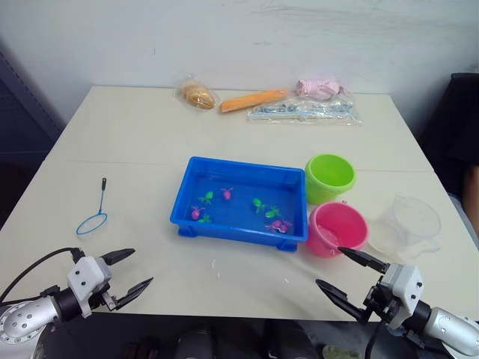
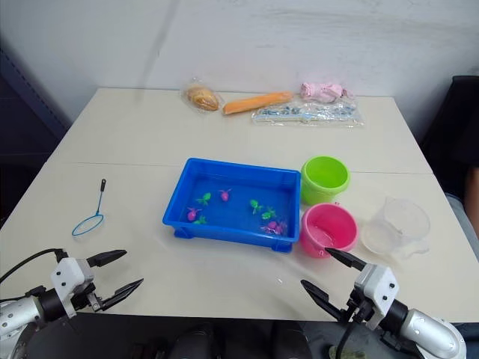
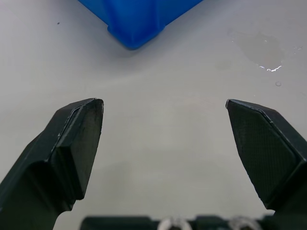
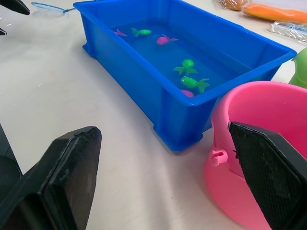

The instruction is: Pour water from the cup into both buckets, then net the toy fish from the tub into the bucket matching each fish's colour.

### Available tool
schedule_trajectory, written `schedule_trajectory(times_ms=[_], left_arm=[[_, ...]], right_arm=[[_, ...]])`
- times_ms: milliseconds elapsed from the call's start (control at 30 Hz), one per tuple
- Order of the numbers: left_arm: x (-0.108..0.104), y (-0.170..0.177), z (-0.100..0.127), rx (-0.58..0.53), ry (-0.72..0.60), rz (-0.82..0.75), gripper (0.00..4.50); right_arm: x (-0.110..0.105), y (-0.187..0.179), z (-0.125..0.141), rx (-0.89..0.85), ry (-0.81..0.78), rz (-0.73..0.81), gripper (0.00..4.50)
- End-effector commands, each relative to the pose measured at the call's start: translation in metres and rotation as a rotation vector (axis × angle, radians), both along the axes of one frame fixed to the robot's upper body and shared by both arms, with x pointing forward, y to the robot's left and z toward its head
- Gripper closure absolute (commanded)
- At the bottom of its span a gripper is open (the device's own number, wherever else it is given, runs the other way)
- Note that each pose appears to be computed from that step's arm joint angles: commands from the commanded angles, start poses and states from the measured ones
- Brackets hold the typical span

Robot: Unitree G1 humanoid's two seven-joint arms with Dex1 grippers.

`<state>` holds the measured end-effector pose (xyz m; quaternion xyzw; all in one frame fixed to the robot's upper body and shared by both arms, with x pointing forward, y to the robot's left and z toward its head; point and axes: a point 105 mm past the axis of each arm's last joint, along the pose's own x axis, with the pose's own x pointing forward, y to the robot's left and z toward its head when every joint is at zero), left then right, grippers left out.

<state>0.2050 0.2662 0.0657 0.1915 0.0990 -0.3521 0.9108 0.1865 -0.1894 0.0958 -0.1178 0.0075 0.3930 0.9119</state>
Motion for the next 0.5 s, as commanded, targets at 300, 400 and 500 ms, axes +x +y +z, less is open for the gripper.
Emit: schedule_trajectory(times_ms=[300,400,500], left_arm=[[-0.011,-0.064,0.058,-0.276,0.041,-0.289,0.15],[-0.015,-0.089,0.063,-0.329,0.155,-0.412,0.15],[-0.015,-0.106,0.062,-0.310,0.173,-0.500,0.15]], right_arm=[[-0.009,-0.013,0.026,0.018,-0.103,-0.121,0.00],[-0.029,-0.035,0.032,-0.016,-0.141,-0.280,0.00],[-0.054,-0.052,0.029,-0.028,-0.114,-0.423,0.00]])
